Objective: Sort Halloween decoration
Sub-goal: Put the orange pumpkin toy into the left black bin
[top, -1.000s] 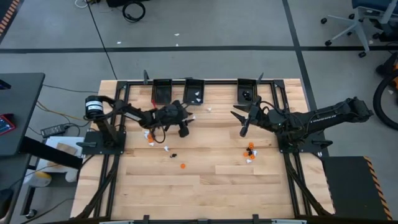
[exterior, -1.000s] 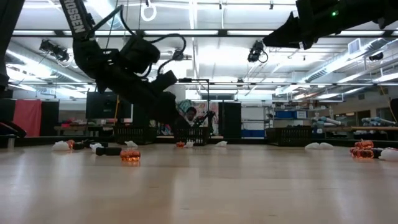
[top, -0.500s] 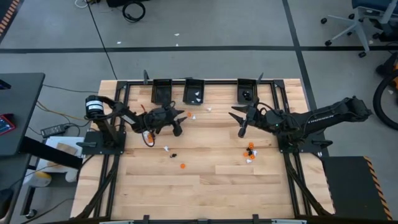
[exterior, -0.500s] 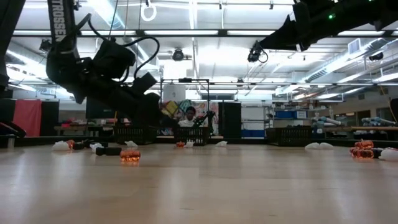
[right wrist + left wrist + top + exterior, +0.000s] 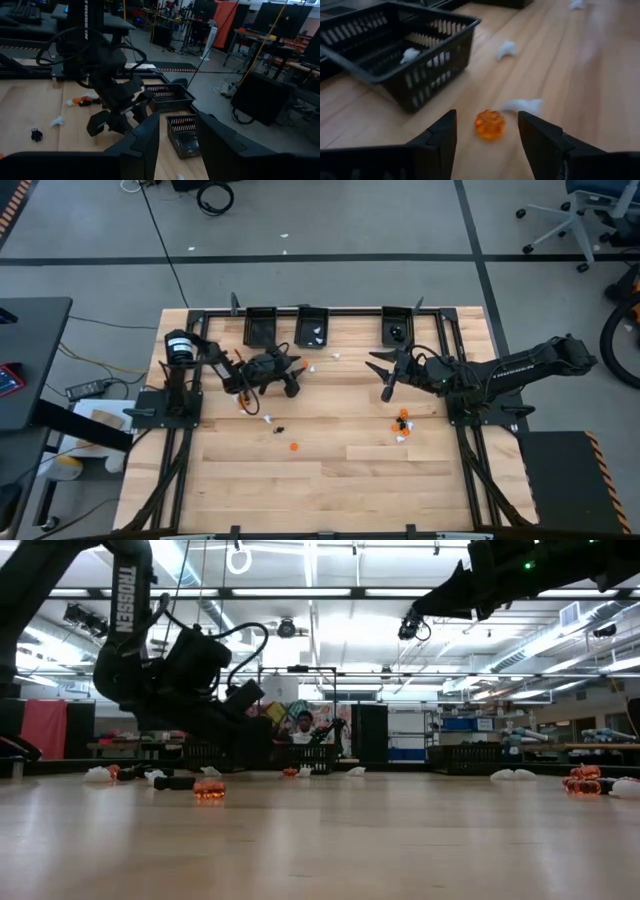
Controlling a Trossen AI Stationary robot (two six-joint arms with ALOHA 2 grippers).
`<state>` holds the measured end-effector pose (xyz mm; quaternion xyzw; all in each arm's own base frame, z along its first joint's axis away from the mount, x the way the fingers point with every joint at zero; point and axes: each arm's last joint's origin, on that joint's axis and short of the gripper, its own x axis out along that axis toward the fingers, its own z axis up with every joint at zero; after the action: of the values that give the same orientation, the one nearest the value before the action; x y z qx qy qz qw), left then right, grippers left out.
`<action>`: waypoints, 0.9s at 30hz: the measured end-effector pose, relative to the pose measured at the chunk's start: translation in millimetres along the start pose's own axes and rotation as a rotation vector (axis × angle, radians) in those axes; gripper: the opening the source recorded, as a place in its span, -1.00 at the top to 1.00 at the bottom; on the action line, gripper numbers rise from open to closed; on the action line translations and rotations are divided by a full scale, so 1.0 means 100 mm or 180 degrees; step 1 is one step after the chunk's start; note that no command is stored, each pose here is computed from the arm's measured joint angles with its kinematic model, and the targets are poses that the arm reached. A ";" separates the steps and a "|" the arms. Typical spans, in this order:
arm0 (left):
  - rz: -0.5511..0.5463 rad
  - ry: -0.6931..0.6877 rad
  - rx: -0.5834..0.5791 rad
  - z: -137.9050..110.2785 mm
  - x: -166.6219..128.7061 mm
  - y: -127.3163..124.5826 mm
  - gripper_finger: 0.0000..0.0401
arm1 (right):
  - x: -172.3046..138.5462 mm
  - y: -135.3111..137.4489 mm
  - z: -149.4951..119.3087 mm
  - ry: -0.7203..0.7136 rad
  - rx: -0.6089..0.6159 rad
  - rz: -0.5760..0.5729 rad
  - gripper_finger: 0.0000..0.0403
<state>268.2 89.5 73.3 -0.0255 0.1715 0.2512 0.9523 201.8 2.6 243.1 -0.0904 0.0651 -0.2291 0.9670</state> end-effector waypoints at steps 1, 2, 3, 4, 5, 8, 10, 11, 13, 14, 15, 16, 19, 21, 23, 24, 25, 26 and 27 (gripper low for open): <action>0.0018 0.0013 -0.0010 -0.01 0.01 0.02 0.02 | 0.00 0.00 0.00 -0.0001 0.0001 -0.0002 0.34; 0.0032 0.0023 -0.0015 -0.02 0.01 0.03 0.01 | 0.00 0.00 0.00 0.0000 -0.0006 -0.0009 0.34; 0.0042 0.0030 -0.0020 -0.03 0.02 0.04 -0.01 | 0.00 -0.01 0.00 0.0001 -0.0013 -0.0014 0.34; 0.0059 0.0063 -0.0026 -0.06 0.03 0.05 -0.02 | 0.01 -0.01 0.00 0.0000 -0.0011 -0.0021 0.34; 0.0070 0.0080 -0.0028 -0.08 0.03 0.06 -0.03 | 0.01 -0.01 0.00 0.0000 -0.0011 -0.0022 0.34; 0.0074 0.0091 -0.0002 -0.10 0.09 0.05 -0.04 | 0.01 -0.01 0.00 -0.0004 -0.0006 -0.0013 0.34; 0.0077 0.0073 0.0000 -0.11 0.15 0.04 -0.04 | 0.01 -0.01 0.00 -0.0012 -0.0001 -0.0012 0.34; 0.0077 0.0058 -0.0003 -0.11 0.18 0.04 -0.04 | 0.01 -0.01 0.01 -0.0019 0.0004 -0.0013 0.34; 0.0076 0.0044 -0.0006 -0.11 0.23 0.02 -0.04 | 0.01 -0.01 0.01 -0.0019 0.0004 -0.0014 0.34; 0.0075 0.0038 -0.0006 -0.11 0.26 0.02 -0.04 | 0.01 -0.01 0.01 -0.0019 0.0005 -0.0013 0.34; 0.0073 0.0033 -0.0009 -0.11 0.27 0.02 -0.04 | 0.01 -0.01 0.01 -0.0019 0.0005 -0.0013 0.34; 0.0060 0.0034 -0.0014 -0.10 0.28 0.02 -0.04 | 0.01 -0.01 0.01 -0.0019 0.0004 -0.0013 0.34; 0.0061 0.0039 -0.0022 -0.10 0.29 0.02 -0.03 | 0.01 -0.01 0.00 -0.0018 -0.0001 -0.0012 0.34; 0.0054 0.0060 -0.0071 -0.11 0.29 0.03 0.01 | 0.01 -0.01 0.00 -0.0018 -0.0003 -0.0013 0.34; 0.0060 0.0120 -0.0082 -0.12 0.29 0.03 0.07 | 0.01 -0.01 0.00 -0.0013 -0.0009 -0.0012 0.34; 0.0058 0.0151 -0.0078 -0.13 0.29 0.03 0.11 | 0.01 -0.01 0.00 -0.0013 -0.0010 -0.0012 0.34; 0.0059 0.0171 -0.0074 -0.14 0.29 0.03 0.16 | 0.01 -0.01 0.00 -0.0011 -0.0011 -0.0011 0.34; 0.0058 0.0173 -0.0076 -0.14 0.29 0.03 0.21 | 0.01 -0.01 0.00 -0.0010 -0.0011 -0.0011 0.34; 0.0049 0.0174 -0.0075 -0.14 0.29 0.02 0.25 | 0.01 -0.01 0.00 -0.0011 -0.0011 -0.0011 0.34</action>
<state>286.6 103.2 50.5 -0.0422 0.1947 0.2597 0.9449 202.0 1.1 243.6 -0.0926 0.0637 -0.2306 0.9665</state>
